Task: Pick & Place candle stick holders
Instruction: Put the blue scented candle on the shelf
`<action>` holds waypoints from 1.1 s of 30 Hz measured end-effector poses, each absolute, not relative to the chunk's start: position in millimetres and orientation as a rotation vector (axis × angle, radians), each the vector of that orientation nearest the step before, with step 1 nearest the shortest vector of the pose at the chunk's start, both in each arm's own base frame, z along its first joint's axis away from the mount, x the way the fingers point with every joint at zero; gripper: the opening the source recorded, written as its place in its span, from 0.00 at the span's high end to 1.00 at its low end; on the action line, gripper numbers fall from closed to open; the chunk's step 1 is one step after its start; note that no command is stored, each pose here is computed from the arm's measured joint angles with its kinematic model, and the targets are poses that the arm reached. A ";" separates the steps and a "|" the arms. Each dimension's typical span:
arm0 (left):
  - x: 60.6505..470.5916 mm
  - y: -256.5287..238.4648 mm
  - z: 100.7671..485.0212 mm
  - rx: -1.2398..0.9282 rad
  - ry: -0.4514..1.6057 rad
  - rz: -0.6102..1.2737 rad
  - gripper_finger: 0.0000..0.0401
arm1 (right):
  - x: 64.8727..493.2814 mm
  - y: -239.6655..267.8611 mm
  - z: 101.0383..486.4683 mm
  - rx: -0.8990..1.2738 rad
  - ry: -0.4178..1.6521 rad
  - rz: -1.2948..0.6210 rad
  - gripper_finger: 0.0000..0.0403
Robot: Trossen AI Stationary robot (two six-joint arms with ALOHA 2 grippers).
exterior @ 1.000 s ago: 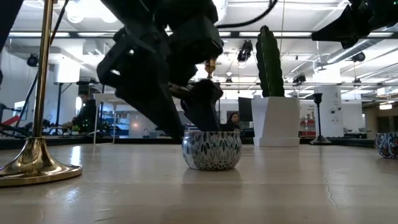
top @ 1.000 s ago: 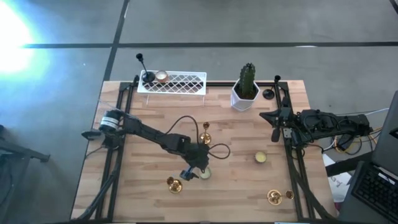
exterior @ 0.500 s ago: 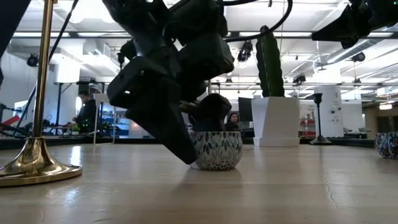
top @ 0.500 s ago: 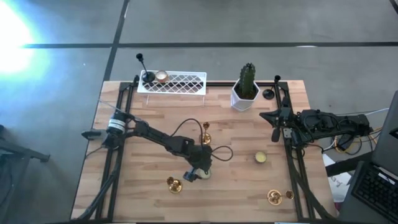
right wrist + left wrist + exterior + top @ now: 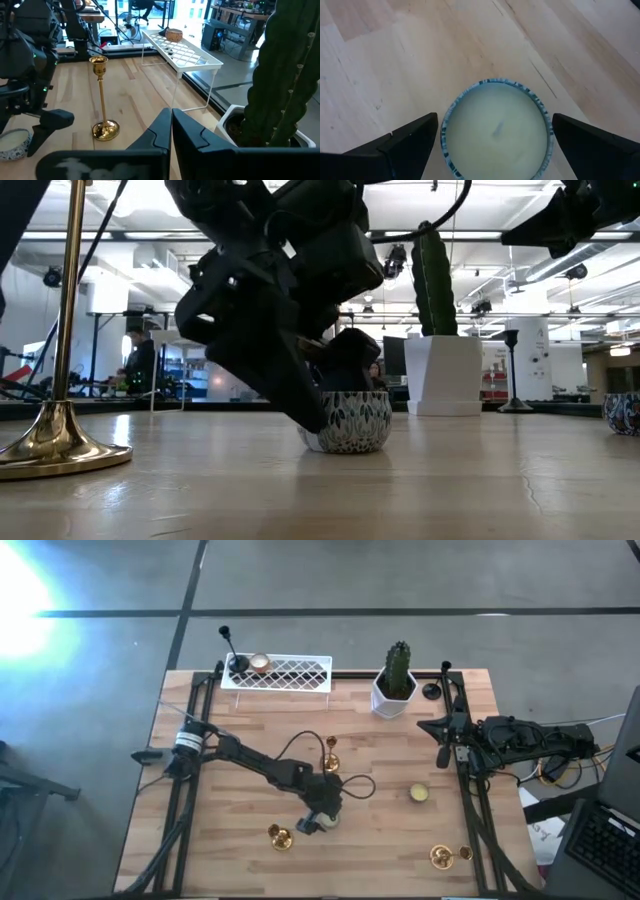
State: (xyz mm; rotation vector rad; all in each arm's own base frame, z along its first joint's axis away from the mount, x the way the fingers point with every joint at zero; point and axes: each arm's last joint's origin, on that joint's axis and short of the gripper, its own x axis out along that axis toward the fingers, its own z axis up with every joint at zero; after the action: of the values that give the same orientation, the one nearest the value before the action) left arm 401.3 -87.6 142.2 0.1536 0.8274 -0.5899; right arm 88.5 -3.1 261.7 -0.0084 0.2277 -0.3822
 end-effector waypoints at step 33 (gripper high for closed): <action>400.8 -86.7 141.7 0.068 0.858 -0.529 0.25 | 88.5 -3.1 261.7 -0.010 0.228 -0.382 0.98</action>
State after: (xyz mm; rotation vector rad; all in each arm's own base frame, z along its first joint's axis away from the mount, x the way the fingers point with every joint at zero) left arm 400.8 -86.7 141.7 0.0677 0.8581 -0.5293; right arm 88.5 -3.1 261.7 -0.0102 0.2278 -0.3821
